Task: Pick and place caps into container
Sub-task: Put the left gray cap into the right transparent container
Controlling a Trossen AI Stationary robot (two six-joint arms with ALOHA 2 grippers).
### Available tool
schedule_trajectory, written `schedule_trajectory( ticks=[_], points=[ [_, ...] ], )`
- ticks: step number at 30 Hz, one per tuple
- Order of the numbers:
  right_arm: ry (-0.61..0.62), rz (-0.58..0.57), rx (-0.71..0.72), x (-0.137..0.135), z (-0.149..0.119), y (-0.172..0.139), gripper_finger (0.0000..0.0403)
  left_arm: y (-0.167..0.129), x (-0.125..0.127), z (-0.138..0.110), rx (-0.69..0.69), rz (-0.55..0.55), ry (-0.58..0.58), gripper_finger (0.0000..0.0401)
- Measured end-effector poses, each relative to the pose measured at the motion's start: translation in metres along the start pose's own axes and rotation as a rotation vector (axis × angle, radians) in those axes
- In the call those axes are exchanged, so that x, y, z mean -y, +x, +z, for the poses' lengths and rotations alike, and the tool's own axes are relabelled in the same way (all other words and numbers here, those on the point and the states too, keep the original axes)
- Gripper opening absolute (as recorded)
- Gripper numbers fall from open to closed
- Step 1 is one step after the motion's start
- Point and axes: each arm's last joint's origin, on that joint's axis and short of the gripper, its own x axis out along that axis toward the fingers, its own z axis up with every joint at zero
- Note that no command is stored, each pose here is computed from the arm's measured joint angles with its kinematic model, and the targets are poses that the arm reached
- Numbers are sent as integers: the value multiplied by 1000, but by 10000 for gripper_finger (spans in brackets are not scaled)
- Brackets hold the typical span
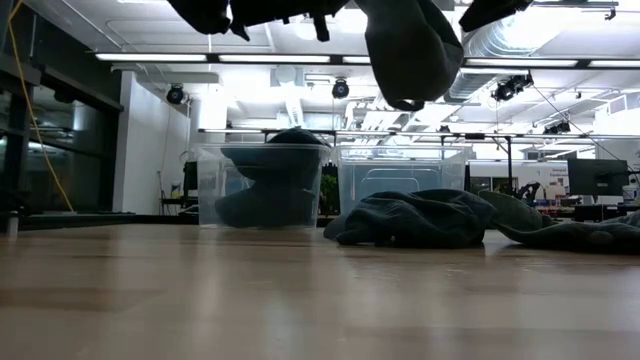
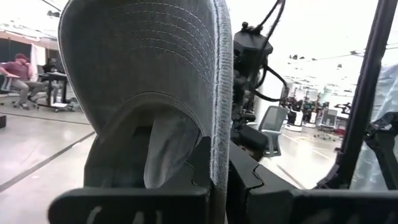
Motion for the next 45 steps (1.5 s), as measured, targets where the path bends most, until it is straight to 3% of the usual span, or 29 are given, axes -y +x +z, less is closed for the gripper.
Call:
schedule_trajectory(
  ticks=[6, 11, 22, 29, 37, 41, 45],
  points=[
    [15, -67, -7, 9, 1, 4, 300, 0, 1, 0, -3, -17, 0, 3],
    [60, 63, 20, 13, 6, 15, 302, 0, 1, 0, -7, -35, 0, 3],
    [97, 199, -18, 19, 10, 46, 292, 0, 2, -1, -20, -81, 0, 3],
    [136, 196, 4, 20, 12, 43, 206, 0, 2, -1, -24, -78, -2, 3],
    [135, 202, 22, 20, 13, 43, 18, 0, 1, -1, -22, -60, -3, 3],
    [146, 217, 11, 20, 12, 43, 7, 0, 1, -2, -28, -52, -6, 6],
    [138, 214, 8, 20, 12, 43, 4, 0, 1, -3, -36, -34, -10, 34]
  ],
)
